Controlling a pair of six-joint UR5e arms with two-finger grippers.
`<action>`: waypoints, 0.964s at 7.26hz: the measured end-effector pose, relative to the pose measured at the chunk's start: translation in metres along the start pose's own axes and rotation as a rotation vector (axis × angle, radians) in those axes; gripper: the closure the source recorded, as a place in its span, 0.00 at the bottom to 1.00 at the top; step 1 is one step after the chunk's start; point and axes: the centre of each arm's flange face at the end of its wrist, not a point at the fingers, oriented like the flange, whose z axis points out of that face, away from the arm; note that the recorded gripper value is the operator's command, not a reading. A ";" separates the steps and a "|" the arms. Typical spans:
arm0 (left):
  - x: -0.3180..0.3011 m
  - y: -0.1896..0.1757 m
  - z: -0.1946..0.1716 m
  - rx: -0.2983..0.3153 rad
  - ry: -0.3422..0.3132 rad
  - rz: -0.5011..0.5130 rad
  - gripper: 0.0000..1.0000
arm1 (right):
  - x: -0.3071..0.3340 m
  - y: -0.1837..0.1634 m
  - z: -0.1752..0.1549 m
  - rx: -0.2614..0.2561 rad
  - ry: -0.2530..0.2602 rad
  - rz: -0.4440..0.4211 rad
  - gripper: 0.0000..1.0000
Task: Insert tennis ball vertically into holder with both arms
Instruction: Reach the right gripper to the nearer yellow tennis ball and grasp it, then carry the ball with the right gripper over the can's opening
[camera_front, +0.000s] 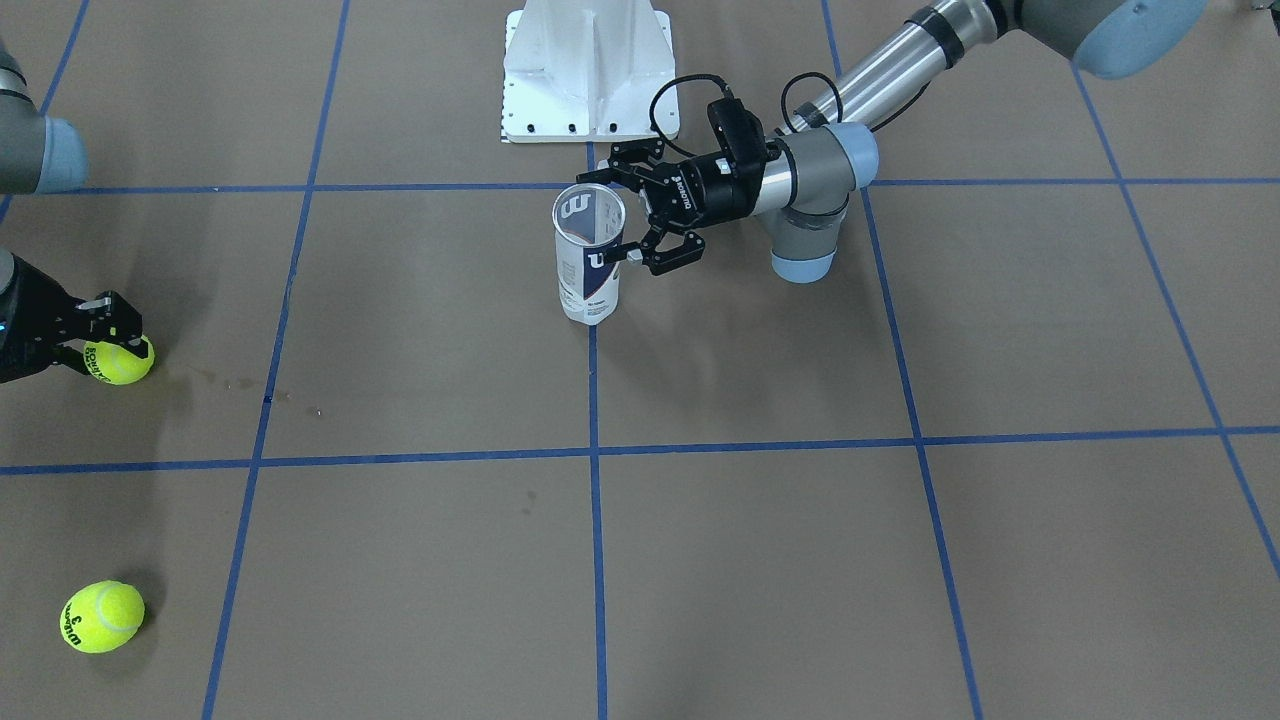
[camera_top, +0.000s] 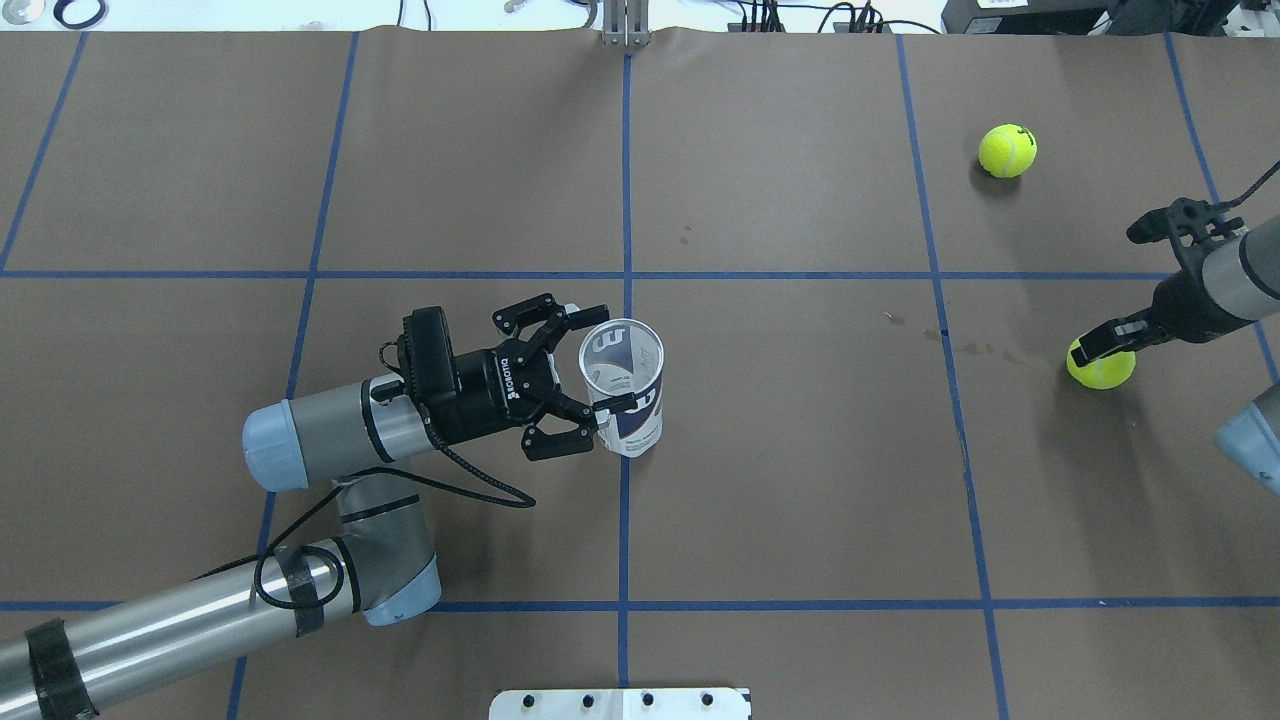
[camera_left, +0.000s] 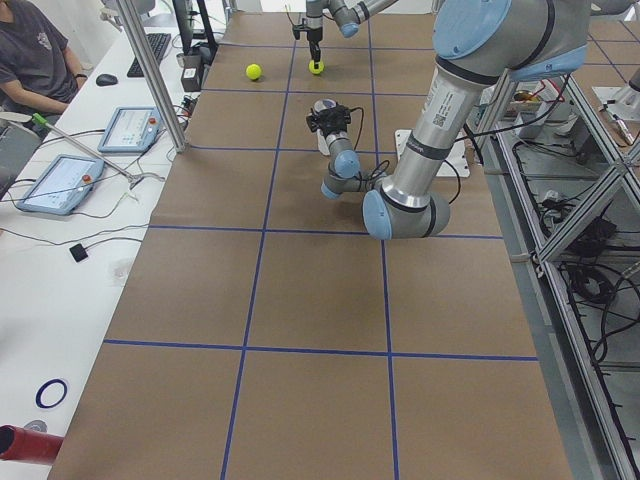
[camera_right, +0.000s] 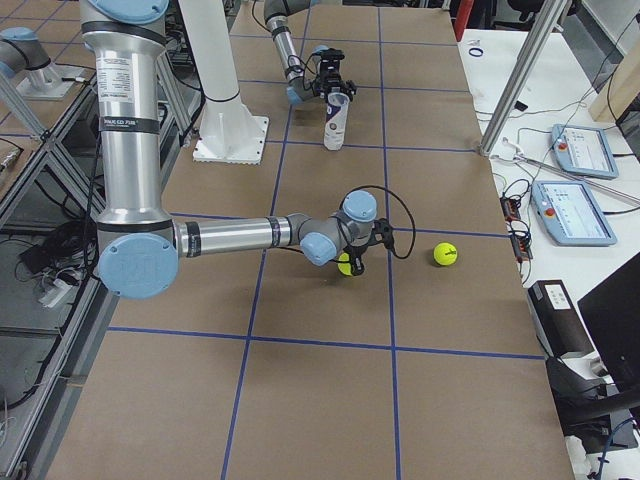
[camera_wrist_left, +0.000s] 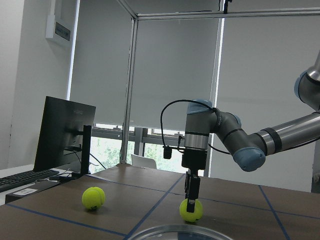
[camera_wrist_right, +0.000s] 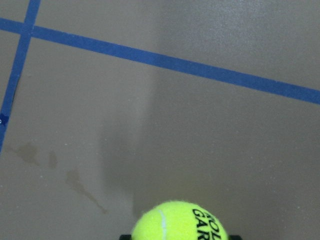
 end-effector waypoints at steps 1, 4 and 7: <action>0.000 0.000 0.000 0.000 0.000 0.000 0.00 | -0.013 -0.006 -0.013 0.008 -0.021 -0.004 1.00; 0.001 0.001 -0.001 -0.002 0.000 -0.002 0.00 | -0.137 -0.084 -0.105 -0.019 -0.014 0.056 1.00; 0.001 0.000 0.000 0.000 0.001 -0.004 0.00 | -0.254 -0.118 -0.158 -0.029 -0.037 0.167 1.00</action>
